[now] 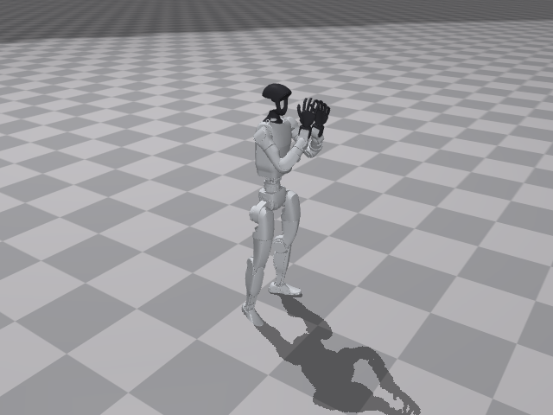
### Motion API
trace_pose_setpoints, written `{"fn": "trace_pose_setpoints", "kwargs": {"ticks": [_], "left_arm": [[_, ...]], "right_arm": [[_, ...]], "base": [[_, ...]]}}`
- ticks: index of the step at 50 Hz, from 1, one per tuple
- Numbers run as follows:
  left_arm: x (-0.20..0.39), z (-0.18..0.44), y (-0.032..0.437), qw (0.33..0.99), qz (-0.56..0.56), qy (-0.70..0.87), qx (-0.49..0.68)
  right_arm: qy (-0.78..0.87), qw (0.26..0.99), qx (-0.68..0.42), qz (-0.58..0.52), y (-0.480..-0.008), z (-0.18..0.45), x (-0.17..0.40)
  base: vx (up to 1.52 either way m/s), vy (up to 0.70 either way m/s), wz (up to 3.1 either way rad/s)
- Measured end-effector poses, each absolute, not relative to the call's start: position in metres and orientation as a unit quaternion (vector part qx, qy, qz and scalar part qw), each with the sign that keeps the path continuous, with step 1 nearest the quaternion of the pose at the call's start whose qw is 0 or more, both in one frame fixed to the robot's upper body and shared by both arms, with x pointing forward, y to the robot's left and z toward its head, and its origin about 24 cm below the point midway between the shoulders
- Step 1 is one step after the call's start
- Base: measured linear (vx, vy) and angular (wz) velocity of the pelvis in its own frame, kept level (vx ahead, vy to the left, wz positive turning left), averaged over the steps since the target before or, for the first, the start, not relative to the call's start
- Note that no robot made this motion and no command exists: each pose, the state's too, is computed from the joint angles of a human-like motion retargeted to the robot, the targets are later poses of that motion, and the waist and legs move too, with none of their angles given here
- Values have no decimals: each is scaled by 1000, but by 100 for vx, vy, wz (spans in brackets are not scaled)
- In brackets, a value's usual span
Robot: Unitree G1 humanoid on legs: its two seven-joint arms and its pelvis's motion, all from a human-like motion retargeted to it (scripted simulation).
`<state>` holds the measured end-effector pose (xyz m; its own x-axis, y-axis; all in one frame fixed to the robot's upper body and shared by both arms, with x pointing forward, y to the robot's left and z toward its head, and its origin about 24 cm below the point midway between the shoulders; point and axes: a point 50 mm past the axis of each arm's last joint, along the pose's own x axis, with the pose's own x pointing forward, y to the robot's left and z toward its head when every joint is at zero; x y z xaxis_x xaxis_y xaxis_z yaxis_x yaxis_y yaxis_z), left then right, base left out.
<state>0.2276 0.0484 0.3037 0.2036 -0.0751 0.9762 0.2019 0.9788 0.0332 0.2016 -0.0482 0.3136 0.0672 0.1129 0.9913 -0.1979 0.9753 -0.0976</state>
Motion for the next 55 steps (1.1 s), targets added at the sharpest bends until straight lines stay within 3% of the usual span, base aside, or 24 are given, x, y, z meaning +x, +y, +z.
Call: {"fn": "trace_pose_setpoints", "kwargs": {"ticks": [8, 13, 22, 29, 35, 41, 49, 52, 55], "left_arm": [[225, 311, 75, 757, -15, -651, -46], [220, 309, 55, 758, -82, -646, -38], [220, 307, 80, 758, -6, -649, -60], [224, 299, 65, 774, -64, -628, -43], [225, 304, 76, 767, -26, -637, -66], [222, 302, 60, 765, -90, -638, -24], [215, 311, 79, 747, -20, -660, -77], [214, 309, 64, 749, -79, -656, -41], [216, 308, 60, 751, -85, -654, -35]], "right_arm": [[-696, 716, 50, 11, -65, 317, 200], [-690, 717, 44, 85, -41, 315, 196], [-703, 707, 75, 17, -57, 315, 193], [-700, 704, 22, 115, -28, 320, 196], [-702, 708, 77, 14, -49, 319, 197], [-706, 701, 15, 100, -32, 321, 195], [-735, 675, 55, -14, -60, 328, 189], [-730, 678, 6, 82, -39, 327, 189], [-729, 678, -2, 95, -32, 326, 191]], "base": [[1, 5, 28], [2, 5, 22], [1, 2, 8], [0, 0, 0], [0, 0, 0], [0, 0, 0], [0, 0, 0], [0, 0, 0], [0, 0, 0]]}}
